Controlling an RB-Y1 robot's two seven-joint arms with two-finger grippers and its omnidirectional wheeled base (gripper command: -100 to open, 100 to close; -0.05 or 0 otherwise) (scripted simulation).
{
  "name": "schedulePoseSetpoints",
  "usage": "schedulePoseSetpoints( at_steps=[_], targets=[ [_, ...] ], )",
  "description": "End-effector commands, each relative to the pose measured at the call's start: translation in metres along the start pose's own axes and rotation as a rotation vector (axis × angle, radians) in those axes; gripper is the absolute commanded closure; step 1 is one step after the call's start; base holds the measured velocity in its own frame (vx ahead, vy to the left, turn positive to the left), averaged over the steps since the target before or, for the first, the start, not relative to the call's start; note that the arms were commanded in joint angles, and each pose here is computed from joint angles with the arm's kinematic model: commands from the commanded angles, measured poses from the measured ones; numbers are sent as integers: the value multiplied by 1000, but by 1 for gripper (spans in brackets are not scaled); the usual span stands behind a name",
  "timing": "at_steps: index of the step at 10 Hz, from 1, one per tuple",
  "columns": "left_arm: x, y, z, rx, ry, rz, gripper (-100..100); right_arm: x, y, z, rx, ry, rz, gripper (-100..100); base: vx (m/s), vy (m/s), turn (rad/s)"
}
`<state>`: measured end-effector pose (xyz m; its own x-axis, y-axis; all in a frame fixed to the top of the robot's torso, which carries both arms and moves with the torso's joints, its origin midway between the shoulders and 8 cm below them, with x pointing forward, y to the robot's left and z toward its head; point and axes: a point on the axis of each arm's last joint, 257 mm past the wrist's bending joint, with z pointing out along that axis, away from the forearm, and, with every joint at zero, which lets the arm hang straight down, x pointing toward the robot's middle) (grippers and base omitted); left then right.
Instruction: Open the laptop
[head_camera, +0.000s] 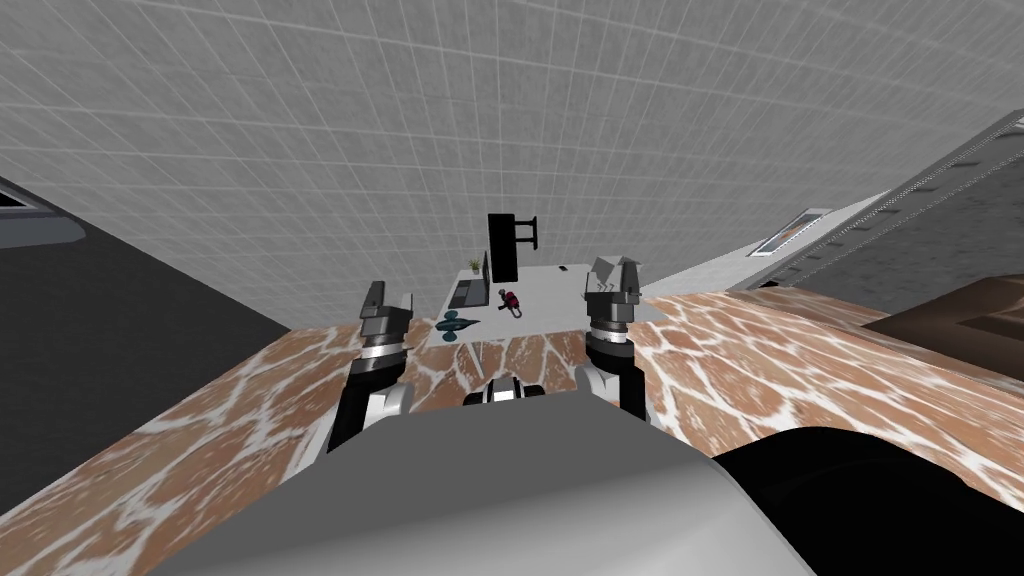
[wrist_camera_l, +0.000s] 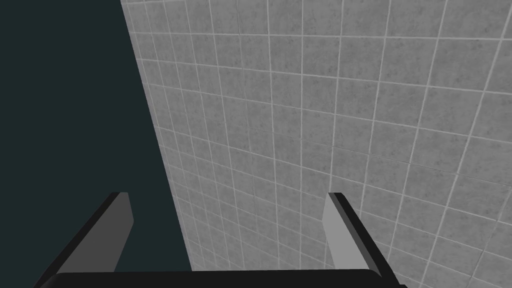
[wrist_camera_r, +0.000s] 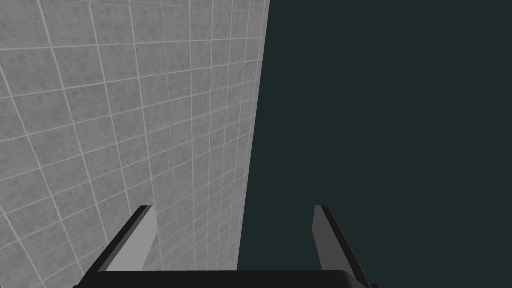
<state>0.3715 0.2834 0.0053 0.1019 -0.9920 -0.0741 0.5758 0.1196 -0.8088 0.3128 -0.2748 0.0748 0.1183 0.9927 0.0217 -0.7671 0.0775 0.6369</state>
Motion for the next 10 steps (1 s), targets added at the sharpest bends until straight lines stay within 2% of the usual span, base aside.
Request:
schedulePoseSetpoints(
  at_steps=[1,5,10],
  targets=[
    [-9,18,9,-43,32,102,-100,0,0,0,0,0,0,0,8,-72,-133],
    [-31,42,20,-101,21,222,-100,0,0,0,0,0,0,0,17,-83,-100],
    [-71,70,35,-182,-33,364,-100,0,0,0,0,0,0,0,19,-71,-112]
  ],
)
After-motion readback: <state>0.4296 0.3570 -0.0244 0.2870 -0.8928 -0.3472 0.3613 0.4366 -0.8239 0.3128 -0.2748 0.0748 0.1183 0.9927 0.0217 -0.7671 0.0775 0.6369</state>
